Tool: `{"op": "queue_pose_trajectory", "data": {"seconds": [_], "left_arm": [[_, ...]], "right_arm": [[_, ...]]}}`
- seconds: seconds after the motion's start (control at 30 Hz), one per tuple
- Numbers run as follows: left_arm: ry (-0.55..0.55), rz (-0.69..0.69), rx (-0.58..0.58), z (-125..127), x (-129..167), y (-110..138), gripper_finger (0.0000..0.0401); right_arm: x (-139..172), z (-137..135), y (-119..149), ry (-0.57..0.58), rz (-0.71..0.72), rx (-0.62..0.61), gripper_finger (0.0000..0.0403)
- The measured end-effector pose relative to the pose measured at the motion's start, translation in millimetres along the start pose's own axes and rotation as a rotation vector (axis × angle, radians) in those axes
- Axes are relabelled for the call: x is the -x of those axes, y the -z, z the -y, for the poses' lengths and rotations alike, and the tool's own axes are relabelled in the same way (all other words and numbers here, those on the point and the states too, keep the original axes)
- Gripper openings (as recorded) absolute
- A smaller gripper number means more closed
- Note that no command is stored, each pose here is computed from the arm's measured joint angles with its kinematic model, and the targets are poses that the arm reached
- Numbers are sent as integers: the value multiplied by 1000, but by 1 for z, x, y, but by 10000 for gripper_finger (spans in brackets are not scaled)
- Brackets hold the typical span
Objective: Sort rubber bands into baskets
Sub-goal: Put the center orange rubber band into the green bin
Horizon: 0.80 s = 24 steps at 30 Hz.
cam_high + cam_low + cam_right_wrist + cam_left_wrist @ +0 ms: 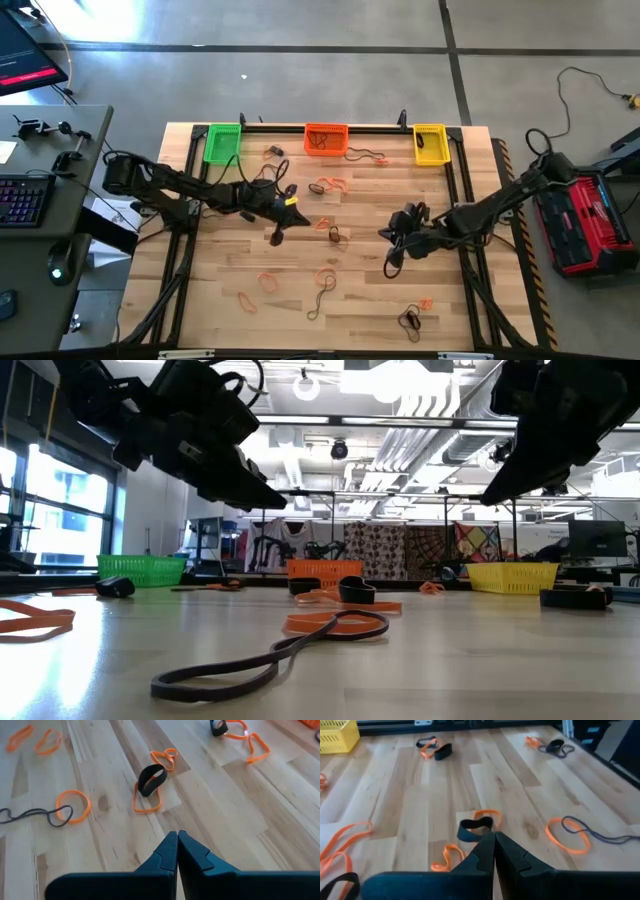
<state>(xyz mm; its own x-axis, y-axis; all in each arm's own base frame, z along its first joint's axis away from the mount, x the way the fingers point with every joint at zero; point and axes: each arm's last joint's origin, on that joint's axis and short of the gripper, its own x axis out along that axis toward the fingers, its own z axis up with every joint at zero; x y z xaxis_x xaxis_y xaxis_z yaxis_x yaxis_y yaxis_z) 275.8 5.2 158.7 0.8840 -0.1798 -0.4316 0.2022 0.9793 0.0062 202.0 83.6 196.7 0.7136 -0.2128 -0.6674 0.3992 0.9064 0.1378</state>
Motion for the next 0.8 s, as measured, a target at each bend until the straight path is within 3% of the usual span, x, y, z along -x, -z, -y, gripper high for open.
{"op": "queue_pose_trajectory", "data": {"seconds": [0.23, 0.43, 0.63, 0.8], "left_arm": [[-84, -56, -31, 20, -4, 2, 47], [-106, -56, -46, 31, -5, 1, 85], [-166, -59, -28, 29, -5, 1, 103], [-187, -57, 26, 23, -7, 3, 104]], "right_arm": [[-1, 1, -1, 8, 2, 0, 6], [-2, 2, -2, 26, 22, 0, 49], [-5, 3, -9, 25, 63, 14, 98], [-14, 3, -17, 17, 93, 62, 98]]}}
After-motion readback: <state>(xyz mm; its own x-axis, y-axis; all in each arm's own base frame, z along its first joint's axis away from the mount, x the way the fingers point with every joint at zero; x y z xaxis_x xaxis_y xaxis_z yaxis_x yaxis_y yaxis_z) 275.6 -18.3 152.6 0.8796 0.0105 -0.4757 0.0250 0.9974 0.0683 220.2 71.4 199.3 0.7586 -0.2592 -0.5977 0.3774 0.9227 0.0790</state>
